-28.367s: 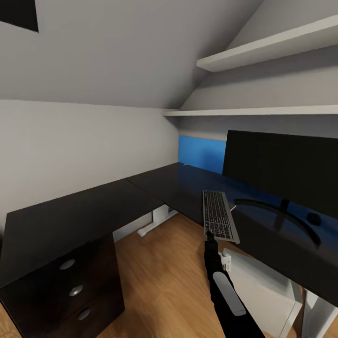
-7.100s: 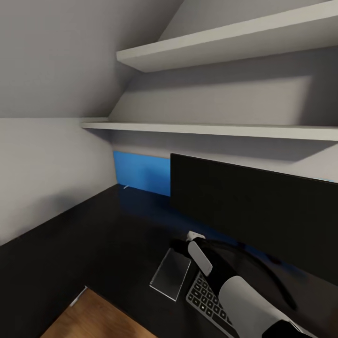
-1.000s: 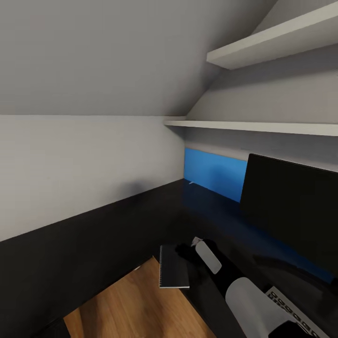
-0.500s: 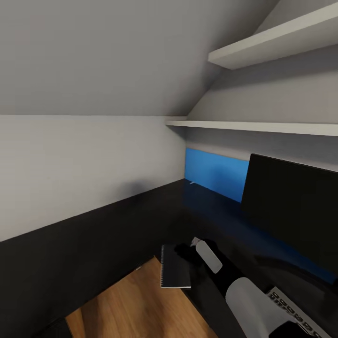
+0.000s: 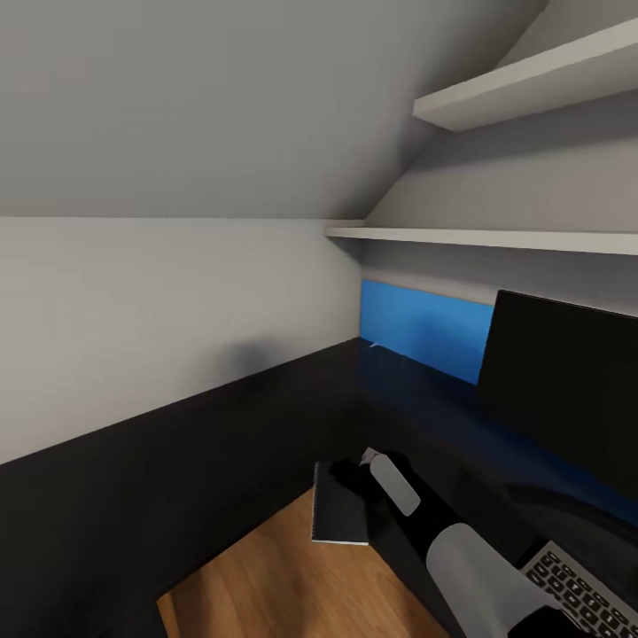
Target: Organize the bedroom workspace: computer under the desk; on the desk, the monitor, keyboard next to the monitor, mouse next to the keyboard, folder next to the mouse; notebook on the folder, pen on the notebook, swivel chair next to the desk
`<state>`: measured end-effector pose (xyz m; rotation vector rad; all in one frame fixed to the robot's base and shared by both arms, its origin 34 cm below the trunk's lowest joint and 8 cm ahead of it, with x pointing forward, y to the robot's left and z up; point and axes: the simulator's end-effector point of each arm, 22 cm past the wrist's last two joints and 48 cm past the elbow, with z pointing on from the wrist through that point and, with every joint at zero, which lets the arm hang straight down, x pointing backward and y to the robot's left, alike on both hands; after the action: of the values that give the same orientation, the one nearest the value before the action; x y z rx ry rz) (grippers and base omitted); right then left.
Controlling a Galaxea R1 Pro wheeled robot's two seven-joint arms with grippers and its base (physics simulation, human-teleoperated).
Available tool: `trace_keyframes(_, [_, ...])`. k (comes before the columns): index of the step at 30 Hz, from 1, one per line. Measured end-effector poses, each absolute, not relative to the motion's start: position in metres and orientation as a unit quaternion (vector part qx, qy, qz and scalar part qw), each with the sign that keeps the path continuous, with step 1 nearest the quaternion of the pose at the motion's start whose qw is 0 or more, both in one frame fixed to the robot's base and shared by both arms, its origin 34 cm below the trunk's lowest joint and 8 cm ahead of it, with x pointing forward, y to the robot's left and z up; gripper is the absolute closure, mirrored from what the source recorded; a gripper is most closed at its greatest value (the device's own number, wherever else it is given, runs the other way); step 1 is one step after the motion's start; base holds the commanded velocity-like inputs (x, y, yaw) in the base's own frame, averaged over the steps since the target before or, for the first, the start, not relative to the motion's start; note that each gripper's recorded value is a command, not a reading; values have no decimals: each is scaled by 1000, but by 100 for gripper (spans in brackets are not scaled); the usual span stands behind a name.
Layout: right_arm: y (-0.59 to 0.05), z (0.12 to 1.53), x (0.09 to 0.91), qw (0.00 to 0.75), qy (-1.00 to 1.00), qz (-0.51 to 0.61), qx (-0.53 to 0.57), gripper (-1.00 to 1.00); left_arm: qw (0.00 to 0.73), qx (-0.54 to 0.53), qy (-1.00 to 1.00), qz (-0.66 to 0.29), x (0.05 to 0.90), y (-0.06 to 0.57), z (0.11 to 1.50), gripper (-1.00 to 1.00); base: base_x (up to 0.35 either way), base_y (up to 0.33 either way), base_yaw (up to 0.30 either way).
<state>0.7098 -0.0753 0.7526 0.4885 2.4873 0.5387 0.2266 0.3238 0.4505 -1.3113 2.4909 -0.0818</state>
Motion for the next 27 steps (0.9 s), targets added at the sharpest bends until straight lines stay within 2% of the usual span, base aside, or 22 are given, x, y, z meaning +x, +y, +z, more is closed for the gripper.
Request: trace_keyframes(27, [-81, 749, 710, 265, 923, 202, 193, -100, 162, -459, 873, -29, 227, 324, 450, -100, 0, 4, 0])
